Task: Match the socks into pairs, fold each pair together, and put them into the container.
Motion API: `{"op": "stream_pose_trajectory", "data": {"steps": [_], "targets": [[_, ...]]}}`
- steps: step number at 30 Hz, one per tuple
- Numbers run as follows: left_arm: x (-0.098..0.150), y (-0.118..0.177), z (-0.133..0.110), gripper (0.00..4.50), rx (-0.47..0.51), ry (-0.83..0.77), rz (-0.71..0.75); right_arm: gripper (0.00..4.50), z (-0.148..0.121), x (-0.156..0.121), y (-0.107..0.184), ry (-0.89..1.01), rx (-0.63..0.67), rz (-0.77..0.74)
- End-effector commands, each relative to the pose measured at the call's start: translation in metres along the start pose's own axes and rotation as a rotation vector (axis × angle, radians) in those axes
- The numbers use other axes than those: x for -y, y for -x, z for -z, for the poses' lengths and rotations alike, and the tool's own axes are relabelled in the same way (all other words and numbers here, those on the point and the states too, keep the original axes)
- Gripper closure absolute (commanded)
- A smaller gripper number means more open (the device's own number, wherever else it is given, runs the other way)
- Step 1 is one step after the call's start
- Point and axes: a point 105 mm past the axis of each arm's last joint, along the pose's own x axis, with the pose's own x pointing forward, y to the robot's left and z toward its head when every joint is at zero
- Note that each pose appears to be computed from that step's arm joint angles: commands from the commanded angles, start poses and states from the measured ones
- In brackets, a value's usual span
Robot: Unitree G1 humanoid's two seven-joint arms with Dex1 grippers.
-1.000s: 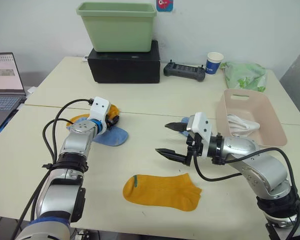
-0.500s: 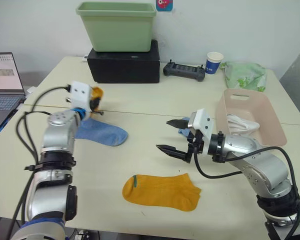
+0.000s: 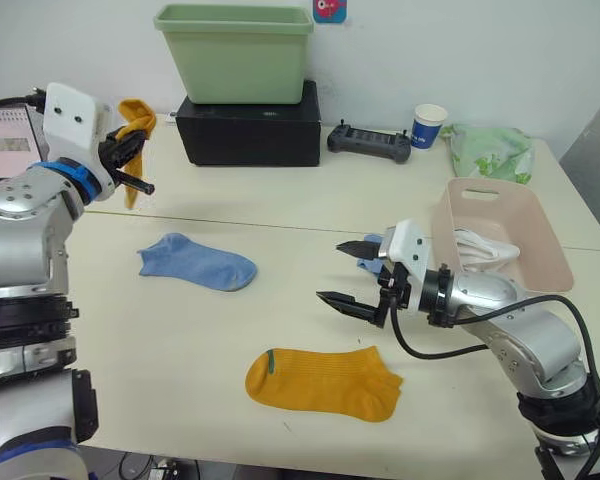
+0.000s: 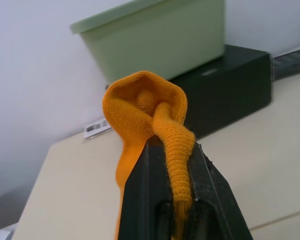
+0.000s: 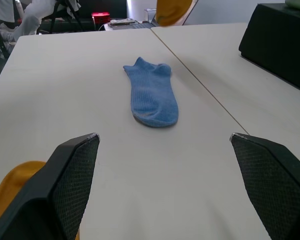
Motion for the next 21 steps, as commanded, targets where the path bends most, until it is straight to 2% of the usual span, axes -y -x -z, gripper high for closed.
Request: {"op": "stream_pose_trajectory", "data": {"steps": [1,3,10,13,16,19,20,21], "targets": [[0.028,0.010,-0.011,4.45,-0.024,-0.015,0.146,0.00,-0.008,0.002,0.011,0.037,0.019,0.020],[0.051,0.011,-0.003,4.45,-0.059,0.036,0.210,0.00,-0.002,0.003,0.017,0.036,-0.014,0.025],[0.172,0.012,0.036,4.45,-0.166,0.224,0.470,0.00,0.026,0.009,0.050,0.045,-0.193,0.042],[0.216,0.008,0.044,4.45,-0.184,0.299,0.550,0.00,0.032,0.012,0.060,0.054,-0.240,0.068],[0.246,-0.002,0.056,4.45,-0.212,0.370,0.582,0.00,0.037,0.014,0.066,0.072,-0.273,0.095],[0.292,-0.012,0.064,4.45,-0.249,0.402,0.681,0.00,0.040,0.015,0.075,0.070,-0.299,0.125],[0.304,-0.014,0.061,4.08,-0.246,0.403,0.712,0.00,0.041,0.015,0.078,0.068,-0.310,0.133],[0.313,-0.016,0.057,3.93,-0.244,0.420,0.730,0.00,0.042,0.015,0.080,0.070,-0.320,0.139]]}}
